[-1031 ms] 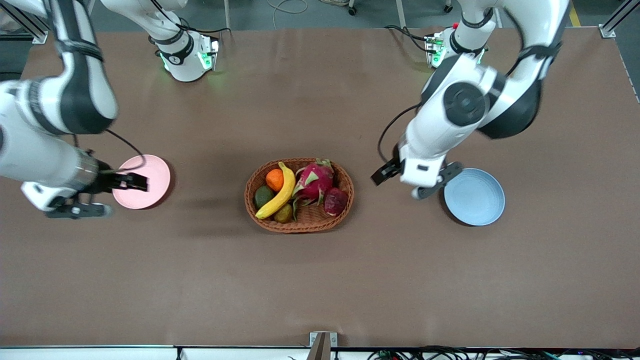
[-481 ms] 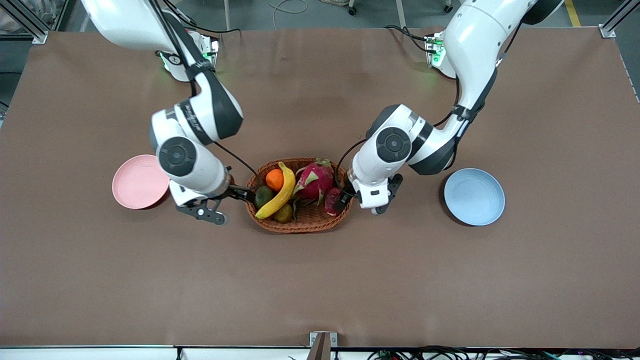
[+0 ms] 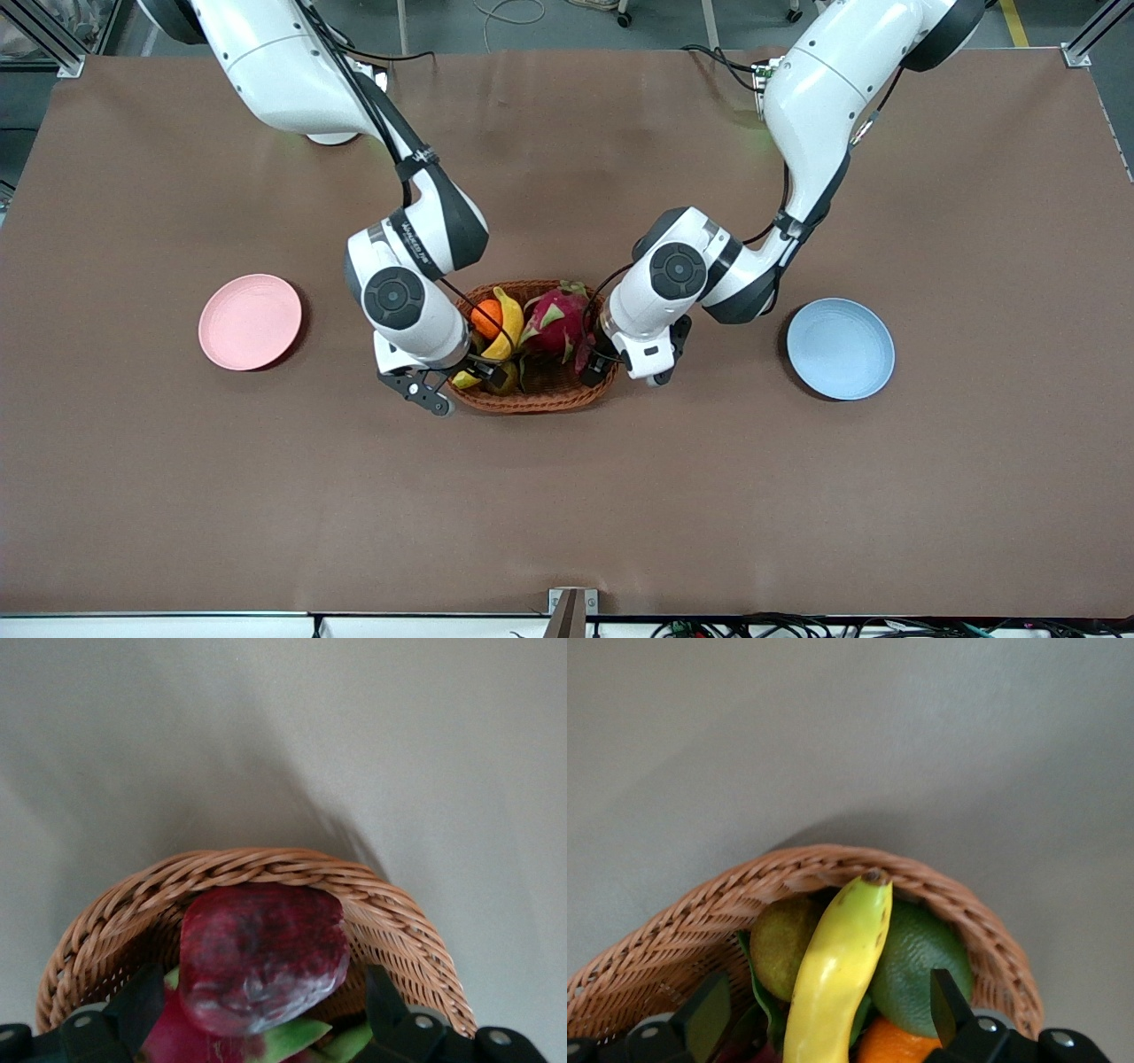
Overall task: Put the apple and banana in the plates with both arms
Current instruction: 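Grasp the banana with the right gripper while the left gripper grasps the dragon fruit, then carry the banana toward the pink plate while the left gripper carries the dragon fruit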
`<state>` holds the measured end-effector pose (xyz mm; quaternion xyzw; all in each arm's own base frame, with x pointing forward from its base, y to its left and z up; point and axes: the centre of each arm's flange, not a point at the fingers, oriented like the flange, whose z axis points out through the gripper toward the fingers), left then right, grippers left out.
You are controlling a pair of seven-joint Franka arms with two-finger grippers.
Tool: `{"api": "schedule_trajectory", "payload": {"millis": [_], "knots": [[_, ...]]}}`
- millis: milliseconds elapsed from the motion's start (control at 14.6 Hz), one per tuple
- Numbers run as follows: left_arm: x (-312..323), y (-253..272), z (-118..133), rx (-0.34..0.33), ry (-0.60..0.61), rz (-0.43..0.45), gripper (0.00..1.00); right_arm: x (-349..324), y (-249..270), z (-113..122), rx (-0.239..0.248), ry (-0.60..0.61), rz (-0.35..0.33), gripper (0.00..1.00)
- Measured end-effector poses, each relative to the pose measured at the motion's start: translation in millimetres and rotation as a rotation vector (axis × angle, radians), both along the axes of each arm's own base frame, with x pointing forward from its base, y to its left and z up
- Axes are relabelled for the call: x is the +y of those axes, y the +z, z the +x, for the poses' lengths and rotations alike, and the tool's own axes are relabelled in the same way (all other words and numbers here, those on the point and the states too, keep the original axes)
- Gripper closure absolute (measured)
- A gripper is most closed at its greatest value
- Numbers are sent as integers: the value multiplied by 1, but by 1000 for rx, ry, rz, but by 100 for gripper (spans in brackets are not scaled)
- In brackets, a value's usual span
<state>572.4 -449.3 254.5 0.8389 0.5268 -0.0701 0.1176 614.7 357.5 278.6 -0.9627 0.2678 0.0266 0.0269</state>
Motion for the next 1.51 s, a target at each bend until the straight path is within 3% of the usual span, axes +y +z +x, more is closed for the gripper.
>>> {"api": "schedule_trajectory", "payload": {"millis": [618, 756, 893, 1031, 1305, 1443, 1511], "knots": [[2, -27, 4, -15, 19, -16, 0, 21, -20, -12, 52, -44, 55, 19], [2, -27, 4, -16, 19, -16, 3, 21, -21, -12, 55, -47, 55, 31], [1, -26, 5, -18, 20, -17, 18, 21, -24, -13, 59, -48, 53, 35], [1, -24, 6, -23, 19, -18, 18, 21, -30, -13, 65, -48, 49, 36], [3, 3, 16, -45, 22, -20, 18, 24, -36, -16, 72, -43, 44, 39], [13, 36, 21, -56, 1, 23, 18, 25, -36, -17, 72, -37, 44, 57], [23, 53, 23, -64, -30, 68, 18, 26, -35, -17, 70, -26, 46, 57]]}}
